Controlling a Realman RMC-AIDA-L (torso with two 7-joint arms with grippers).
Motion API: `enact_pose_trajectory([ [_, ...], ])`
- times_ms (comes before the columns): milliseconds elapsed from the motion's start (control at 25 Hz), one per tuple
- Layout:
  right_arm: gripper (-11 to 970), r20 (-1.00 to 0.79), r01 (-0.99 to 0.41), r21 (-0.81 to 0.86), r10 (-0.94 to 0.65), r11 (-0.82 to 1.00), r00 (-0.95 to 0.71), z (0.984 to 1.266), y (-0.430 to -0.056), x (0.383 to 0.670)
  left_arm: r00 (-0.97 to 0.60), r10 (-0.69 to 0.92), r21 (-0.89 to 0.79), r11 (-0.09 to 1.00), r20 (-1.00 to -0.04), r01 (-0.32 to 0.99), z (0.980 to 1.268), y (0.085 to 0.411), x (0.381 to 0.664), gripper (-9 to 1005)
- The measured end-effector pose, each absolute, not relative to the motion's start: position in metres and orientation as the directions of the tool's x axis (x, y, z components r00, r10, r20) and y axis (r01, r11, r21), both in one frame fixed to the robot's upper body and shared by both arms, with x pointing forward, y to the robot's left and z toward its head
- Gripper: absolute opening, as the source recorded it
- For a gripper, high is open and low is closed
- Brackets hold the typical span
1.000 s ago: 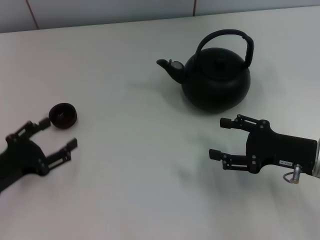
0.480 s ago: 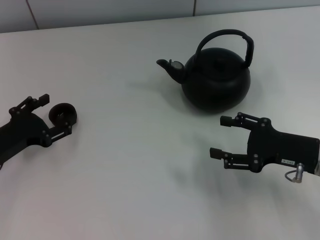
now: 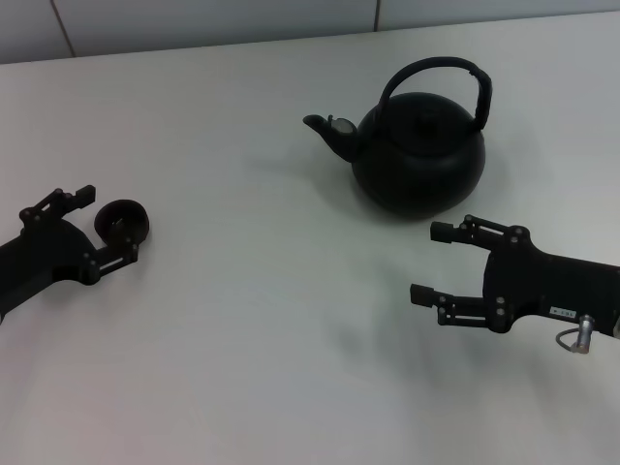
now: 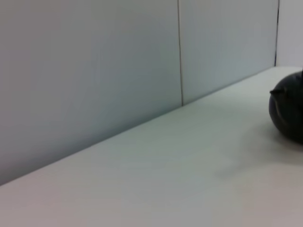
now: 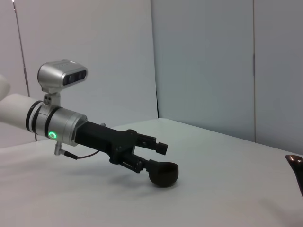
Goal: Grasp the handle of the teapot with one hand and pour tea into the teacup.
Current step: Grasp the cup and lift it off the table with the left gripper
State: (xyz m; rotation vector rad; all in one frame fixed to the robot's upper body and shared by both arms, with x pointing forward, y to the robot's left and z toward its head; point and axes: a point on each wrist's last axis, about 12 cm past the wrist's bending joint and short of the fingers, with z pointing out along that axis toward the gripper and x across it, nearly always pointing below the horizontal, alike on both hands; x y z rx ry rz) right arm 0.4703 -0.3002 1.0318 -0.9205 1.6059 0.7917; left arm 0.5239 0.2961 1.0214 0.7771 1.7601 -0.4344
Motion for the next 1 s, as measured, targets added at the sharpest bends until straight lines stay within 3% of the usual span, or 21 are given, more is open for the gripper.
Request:
enact_pose_trajectory([
  [1000,836,-0.977,-0.878,0.035,-0.167,0.478,-0.13,1.0317,-0.2997,0.4703,-0.232,0.37,0.105,0.699,-0.9,0.707,1.0145,0.2904,0.5331,863],
])
